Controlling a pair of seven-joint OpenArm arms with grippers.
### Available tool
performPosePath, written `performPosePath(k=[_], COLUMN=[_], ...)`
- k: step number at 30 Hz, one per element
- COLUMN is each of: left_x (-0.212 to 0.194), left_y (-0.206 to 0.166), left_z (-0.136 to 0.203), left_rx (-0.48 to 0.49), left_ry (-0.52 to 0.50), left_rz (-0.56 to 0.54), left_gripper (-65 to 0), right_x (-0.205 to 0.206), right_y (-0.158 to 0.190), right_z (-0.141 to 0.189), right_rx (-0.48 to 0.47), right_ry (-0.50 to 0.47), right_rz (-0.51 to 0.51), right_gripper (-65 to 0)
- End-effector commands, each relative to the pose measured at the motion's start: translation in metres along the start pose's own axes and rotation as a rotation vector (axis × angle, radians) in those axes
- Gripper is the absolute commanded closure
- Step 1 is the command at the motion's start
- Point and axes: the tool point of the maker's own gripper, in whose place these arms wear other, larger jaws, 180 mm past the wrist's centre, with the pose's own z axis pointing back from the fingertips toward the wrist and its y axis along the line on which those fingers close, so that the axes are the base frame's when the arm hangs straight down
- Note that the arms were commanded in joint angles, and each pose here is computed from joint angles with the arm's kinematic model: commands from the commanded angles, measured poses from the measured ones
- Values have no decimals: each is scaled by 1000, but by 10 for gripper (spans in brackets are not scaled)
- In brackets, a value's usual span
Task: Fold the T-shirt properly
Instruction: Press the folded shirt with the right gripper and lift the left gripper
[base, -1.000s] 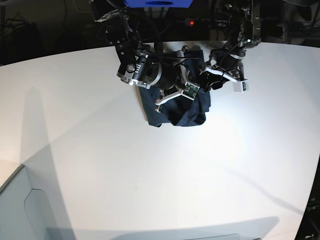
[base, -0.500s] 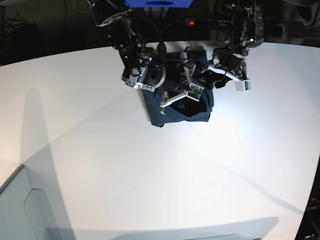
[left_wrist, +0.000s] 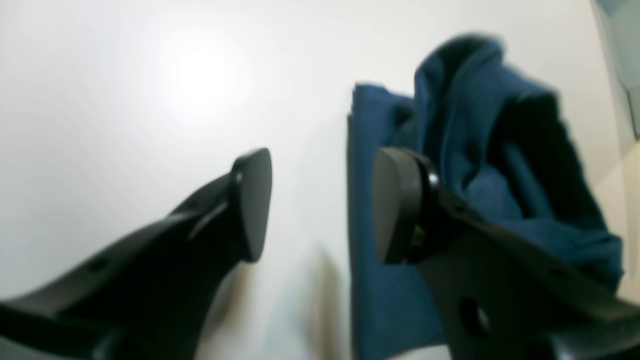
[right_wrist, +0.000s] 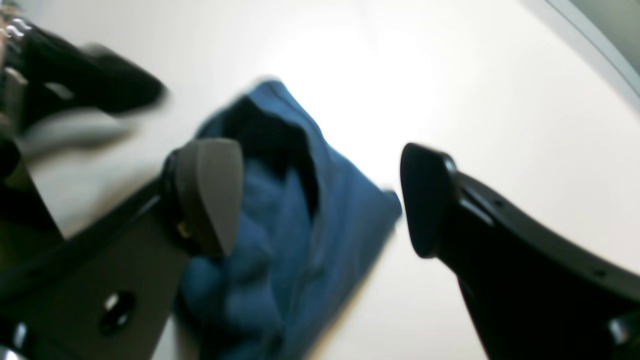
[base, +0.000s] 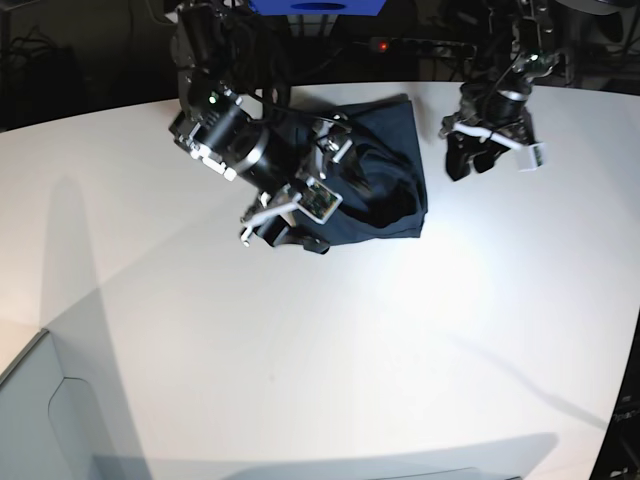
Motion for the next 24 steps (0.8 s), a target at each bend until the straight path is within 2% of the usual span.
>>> performPosePath(k=[1,9,16,17,20,24], left_x=[20,72,78,78,77,76], left_y=[-3,34,41,41,42,44], left_z=[7,36,40,40,40,41], left_rx=[-9,114,133,133,134,141], left_ry=[-63,-205,-222,-222,-220,-218], left_rz=[-18,-61,-66,-66,-65,-65], left_gripper=[-313,-313,-313,-313,-313,-313], right_x=[14,-25,-37,-39,-41,-46], right_y=[5,39,40,42,43,47], right_z=[6,7,-1,-2,-4,-6], right_rx=[7,85,104,108,115,128], right_ry=[-62,32,63,66,72,84], right_rz=[-8,-94,-104,-106,-110,-121], right_gripper=[-474,-475,-465,-442,-307,0])
